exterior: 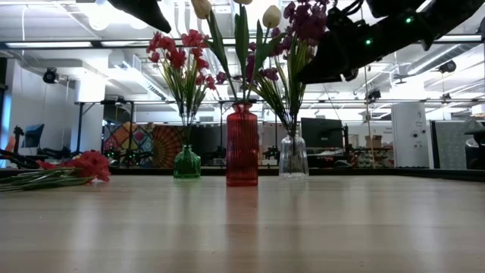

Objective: Sort flowers into vase by color
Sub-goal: Put the purple flowers into the transparent vase

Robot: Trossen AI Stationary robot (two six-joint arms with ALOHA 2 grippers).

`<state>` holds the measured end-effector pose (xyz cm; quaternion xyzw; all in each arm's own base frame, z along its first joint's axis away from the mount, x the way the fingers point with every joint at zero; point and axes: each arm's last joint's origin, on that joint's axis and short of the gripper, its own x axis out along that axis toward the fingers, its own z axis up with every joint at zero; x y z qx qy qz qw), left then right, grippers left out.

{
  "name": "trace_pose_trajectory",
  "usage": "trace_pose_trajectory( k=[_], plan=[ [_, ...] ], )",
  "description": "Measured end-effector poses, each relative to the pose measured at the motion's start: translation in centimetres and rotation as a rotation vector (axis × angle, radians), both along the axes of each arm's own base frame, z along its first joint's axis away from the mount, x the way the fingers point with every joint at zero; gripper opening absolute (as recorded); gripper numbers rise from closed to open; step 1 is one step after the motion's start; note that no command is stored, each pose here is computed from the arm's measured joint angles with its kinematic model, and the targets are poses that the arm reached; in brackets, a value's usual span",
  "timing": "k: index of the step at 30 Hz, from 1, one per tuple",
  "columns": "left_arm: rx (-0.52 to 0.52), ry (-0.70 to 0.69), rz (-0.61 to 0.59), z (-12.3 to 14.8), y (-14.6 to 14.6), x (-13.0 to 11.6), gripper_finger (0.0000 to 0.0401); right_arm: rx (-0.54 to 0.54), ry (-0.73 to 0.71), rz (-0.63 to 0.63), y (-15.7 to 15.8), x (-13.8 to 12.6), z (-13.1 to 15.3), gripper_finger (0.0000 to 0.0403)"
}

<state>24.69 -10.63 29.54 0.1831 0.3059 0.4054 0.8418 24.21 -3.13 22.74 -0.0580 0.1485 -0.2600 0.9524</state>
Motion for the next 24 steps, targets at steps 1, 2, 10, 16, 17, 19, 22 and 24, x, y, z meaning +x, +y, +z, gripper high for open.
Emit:
trace_pose_trajectory(
  k=[1, 2, 10, 16, 17, 19, 22, 24],
  plan=[
    [0.000, 0.000, 0.000, 0.00, 0.00, 0.00, 0.0210, -0.007, -0.004, -0.014, -0.05, 0.12, -0.06, 0.0229],
    [0.000, 0.000, 0.000, 0.00, 0.00, 0.00, 0.0210, -0.015, -0.005, -0.028, -0.10, 0.20, -0.10, 0.0229],
    [0.000, 0.000, 0.000, 0.00, 0.00, 0.00, 0.0210, -0.059, -0.007, -0.101, -0.37, 0.53, -0.10, 0.0228],
    [0.000, 0.000, 0.000, 0.00, 0.01, 0.00, 0.0210, -0.086, -0.004, -0.095, -0.37, 0.58, 0.04, 0.0227],
    [0.000, 0.000, 0.000, 0.00, 0.01, 0.00, 0.0210, -0.089, -0.003, -0.093, -0.37, 0.58, 0.05, 0.0226],
    [0.000, 0.000, 0.000, 0.00, 0.00, 0.00, 0.0210, -0.097, 0.001, -0.072, -0.34, 0.62, 0.08, 0.0222],
    [0.000, 0.000, 0.000, 0.00, 0.01, 0.00, 0.0210, -0.103, 0.007, -0.025, -0.23, 0.70, 0.08, 0.0219],
    [0.000, 0.000, 0.000, 0.00, 0.00, 0.00, 0.0210, -0.114, 0.014, -0.012, -0.20, 0.72, 0.10, 0.0220]
  ],
)
